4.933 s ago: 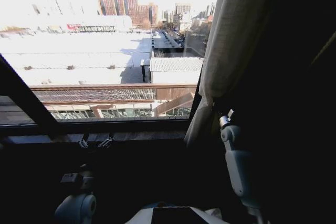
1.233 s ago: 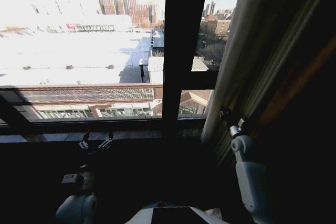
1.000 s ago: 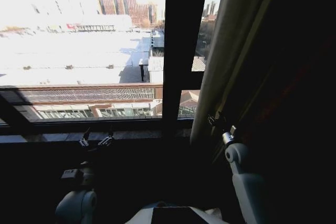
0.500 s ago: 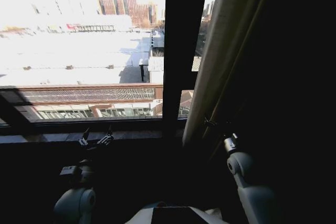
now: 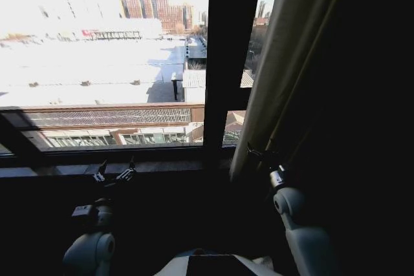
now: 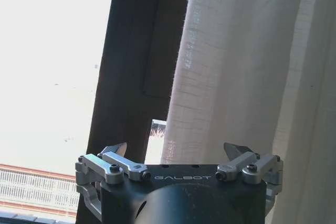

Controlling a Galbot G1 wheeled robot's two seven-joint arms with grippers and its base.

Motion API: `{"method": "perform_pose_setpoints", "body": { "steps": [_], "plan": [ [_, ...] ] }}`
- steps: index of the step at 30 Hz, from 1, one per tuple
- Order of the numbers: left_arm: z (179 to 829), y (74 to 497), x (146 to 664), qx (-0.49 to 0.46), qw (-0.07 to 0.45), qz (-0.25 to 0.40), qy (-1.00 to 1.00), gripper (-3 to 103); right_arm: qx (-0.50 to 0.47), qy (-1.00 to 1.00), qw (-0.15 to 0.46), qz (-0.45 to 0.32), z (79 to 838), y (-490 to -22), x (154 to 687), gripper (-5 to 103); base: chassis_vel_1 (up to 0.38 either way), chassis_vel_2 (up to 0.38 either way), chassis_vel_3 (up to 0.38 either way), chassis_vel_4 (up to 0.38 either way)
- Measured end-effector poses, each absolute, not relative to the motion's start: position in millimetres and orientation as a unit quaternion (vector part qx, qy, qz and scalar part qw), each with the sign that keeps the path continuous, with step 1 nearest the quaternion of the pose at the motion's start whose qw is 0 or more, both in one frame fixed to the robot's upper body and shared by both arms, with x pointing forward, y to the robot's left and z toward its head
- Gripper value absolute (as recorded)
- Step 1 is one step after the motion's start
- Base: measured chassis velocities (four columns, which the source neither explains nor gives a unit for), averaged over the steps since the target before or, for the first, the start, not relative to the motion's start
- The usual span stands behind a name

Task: Open the curtains by pulling them apart, changing their state from closed to fully open.

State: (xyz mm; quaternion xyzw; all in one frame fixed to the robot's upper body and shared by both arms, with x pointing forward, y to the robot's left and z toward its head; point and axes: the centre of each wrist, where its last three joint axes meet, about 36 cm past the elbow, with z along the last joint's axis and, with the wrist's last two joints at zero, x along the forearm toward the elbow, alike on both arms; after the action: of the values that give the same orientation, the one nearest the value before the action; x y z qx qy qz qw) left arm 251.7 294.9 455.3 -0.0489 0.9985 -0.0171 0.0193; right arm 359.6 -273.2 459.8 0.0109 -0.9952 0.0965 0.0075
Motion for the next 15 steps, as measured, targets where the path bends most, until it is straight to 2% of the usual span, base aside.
{"method": "perform_pose_setpoints", "body": {
  "steps": [7,15],
  "plan": [
    [452.2,292.0,249.0,-0.05,0.013,-0.024,0.998,100,0.013,-0.994,0.006,0.105,461.1,-275.1,362.3,100,0.25,0.274,-0.234,-0.266],
    [445.7,293.6,255.8,-0.049,0.01,-0.02,0.999,100,0.013,-0.995,0.02,0.101,450.3,-274.8,363.3,100,0.33,0.32,-0.329,-0.317]
  ]
}}
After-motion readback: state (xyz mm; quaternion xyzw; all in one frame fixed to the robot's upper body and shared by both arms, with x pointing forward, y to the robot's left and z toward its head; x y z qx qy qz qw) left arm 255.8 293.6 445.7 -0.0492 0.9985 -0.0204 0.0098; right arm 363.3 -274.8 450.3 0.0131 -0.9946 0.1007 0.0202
